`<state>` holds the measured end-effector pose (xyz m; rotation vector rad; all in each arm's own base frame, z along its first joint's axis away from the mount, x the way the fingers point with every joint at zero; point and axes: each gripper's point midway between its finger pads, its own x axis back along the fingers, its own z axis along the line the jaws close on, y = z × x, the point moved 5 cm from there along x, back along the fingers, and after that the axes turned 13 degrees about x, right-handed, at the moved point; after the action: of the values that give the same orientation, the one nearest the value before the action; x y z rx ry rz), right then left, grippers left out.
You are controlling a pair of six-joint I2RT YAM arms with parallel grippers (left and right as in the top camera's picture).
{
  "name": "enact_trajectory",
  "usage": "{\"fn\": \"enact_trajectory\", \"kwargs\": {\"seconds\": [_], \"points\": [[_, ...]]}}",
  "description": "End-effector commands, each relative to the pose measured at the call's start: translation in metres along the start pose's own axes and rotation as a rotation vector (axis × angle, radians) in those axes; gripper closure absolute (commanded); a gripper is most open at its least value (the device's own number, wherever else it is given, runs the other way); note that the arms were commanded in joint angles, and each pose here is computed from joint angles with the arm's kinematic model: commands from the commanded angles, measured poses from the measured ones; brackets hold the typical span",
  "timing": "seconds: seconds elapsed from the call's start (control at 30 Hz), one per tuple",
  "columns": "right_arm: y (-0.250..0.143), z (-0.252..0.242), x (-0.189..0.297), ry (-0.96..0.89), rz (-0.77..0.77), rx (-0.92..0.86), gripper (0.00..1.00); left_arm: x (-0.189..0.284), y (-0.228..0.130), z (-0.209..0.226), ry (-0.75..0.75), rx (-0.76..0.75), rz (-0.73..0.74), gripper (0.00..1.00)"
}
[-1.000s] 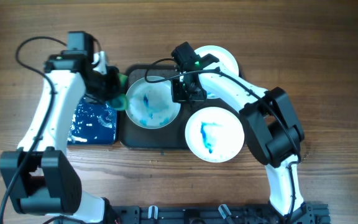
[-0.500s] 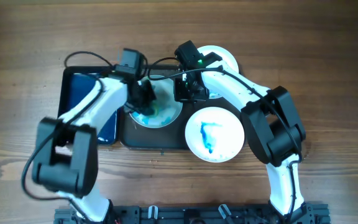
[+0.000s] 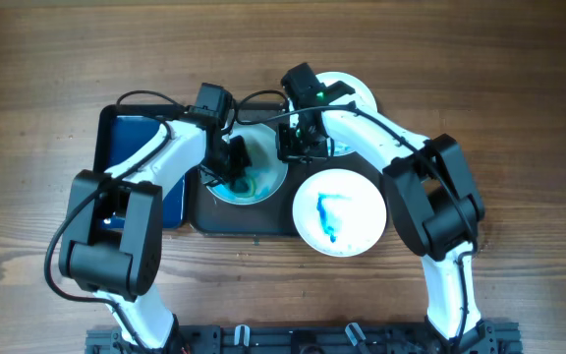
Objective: Clean dirty plates on tray and stack at the side
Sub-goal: 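Scrub the left plate with the sponge while the right gripper holds it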
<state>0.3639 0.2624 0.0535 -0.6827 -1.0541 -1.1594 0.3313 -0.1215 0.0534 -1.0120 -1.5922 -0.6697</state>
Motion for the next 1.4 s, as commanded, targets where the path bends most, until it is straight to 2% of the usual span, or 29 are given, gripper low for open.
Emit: {"fn": "enact_trajectory", "kwargs": {"seconds": [0.0, 0.1, 0.23, 0.4, 0.47, 0.6, 0.77, 0.87, 0.93, 1.03, 1.13, 1.2, 1.3, 1.37], "points": [[-0.007, 0.018, -0.009, 0.157, 0.056, 0.05, 0.96, -0.012, -0.001, 0.009, 0.055, -0.015, -0.01, 0.96], [-0.011, 0.011, -0.014, 0.111, 0.063, 0.042, 0.96, -0.006, 0.023, 0.031, 0.203, 0.099, -0.182, 0.96], [-0.014, 0.009, -0.017, 0.112, 0.065, 0.038, 0.96, 0.006, 0.044, 0.05, 0.364, 0.1, -0.366, 0.96], [-0.014, 0.009, -0.017, 0.111, 0.065, 0.032, 0.96, 0.006, 0.051, 0.045, 0.337, 0.098, -0.407, 0.96], [-0.013, 0.009, -0.017, 0.112, 0.064, 0.032, 0.96, 0.0, 0.046, 0.032, 0.25, 0.058, -0.343, 0.96], [-0.014, 0.011, -0.017, 0.131, 0.069, 0.039, 0.96, -0.01, 0.017, -0.015, -0.087, -0.17, -0.077, 0.96], [-0.014, 0.012, -0.017, 0.137, 0.07, 0.043, 0.96, -0.01, -0.02, -0.028, -0.209, -0.301, 0.124, 0.96], [-0.014, 0.012, -0.017, 0.137, 0.07, 0.043, 0.96, -0.011, -0.026, -0.021, -0.167, -0.308, 0.151, 0.96], [-0.014, 0.012, -0.017, 0.137, 0.07, 0.042, 0.96, -0.012, -0.016, -0.012, -0.099, -0.271, 0.097, 0.96], [-0.015, 0.012, -0.017, 0.137, 0.071, 0.042, 0.96, -0.011, 0.011, 0.013, 0.078, -0.107, -0.062, 0.96], [-0.015, 0.012, -0.017, 0.136, 0.074, 0.041, 0.96, 0.004, 0.05, 0.053, 0.303, 0.098, -0.314, 0.96], [-0.015, 0.012, -0.017, 0.136, 0.073, 0.041, 0.96, 0.011, 0.059, 0.065, 0.364, 0.146, -0.386, 0.96], [-0.014, 0.012, -0.017, 0.137, 0.069, 0.042, 0.96, 0.012, 0.059, 0.069, 0.39, 0.161, -0.398, 0.96], [-0.014, 0.012, -0.017, 0.137, 0.066, 0.043, 0.96, 0.007, 0.047, 0.064, 0.36, 0.151, -0.318, 0.96]]}}
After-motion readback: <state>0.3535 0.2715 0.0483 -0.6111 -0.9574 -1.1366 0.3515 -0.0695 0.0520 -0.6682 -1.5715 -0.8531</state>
